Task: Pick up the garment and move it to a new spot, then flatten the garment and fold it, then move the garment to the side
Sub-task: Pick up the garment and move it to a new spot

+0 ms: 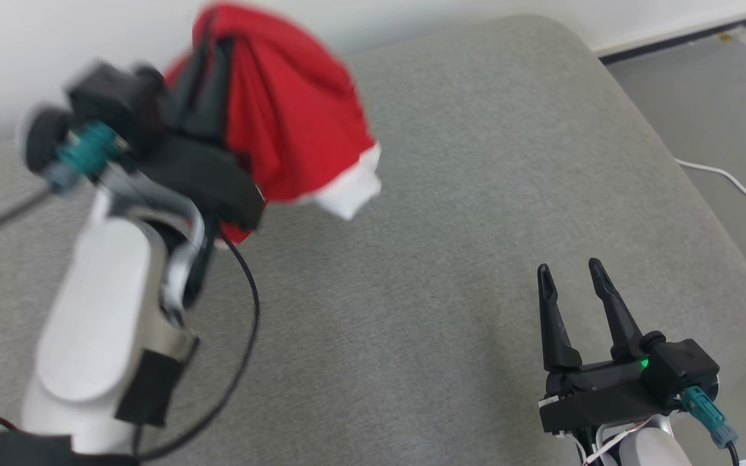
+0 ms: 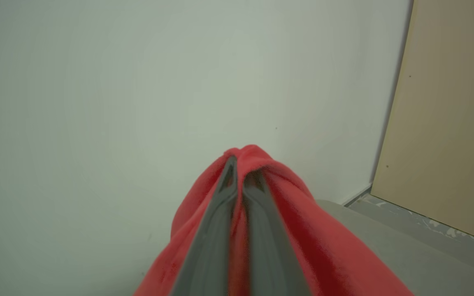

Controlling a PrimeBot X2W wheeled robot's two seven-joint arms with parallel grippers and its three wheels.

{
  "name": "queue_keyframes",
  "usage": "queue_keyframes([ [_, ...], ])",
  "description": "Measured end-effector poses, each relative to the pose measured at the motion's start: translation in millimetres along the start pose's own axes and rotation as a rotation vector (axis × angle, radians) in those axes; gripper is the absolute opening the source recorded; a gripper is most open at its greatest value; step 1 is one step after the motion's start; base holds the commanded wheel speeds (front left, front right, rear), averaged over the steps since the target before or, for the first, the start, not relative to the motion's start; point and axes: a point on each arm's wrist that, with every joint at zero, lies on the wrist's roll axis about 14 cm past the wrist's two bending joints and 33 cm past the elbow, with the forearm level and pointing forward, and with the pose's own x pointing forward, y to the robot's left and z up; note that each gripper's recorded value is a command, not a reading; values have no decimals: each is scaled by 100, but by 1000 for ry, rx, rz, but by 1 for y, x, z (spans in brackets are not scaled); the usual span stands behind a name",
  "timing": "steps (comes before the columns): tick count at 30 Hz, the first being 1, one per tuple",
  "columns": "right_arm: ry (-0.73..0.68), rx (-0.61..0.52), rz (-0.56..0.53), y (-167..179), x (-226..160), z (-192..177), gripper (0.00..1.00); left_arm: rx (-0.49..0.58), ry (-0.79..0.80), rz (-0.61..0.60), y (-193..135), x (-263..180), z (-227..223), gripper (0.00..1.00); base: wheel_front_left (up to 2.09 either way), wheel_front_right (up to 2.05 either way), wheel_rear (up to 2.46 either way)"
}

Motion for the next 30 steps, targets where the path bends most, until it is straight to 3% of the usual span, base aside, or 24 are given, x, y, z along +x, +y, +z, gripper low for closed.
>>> queue_keyframes([
  [9, 37, -8, -57, -18, -6, -10, 100, -156, 321, 2, -36, -42, -146, 0, 0, 0, 0],
  [12, 38, -7, -54, -17, -5, -10, 100, -145, 424, -15, -45, -63, -179, 0, 0, 0, 0],
  [13, 36, -6, -50, -16, -4, -10, 100, -123, 439, -28, -48, -67, -184, 22, 0, 0, 0],
  [14, 35, -5, -47, -15, -3, -10, 100, -111, 424, -32, -50, -68, -183, 87, 0, 0, 0],
  [15, 32, -3, -43, -13, -2, -9, 100, -118, 401, -26, -50, -67, -179, 100, 0, 0, 0],
  [22, 30, 1, -8, -2, 2, -10, 100, -98, 262, -2, -47, -57, -141, 100, 0, 0, 0],
  [30, 13, 6, 39, 13, 7, -8, 100, -9, 95, 138, 0, -63, -78, 100, 0, 0, 0],
])
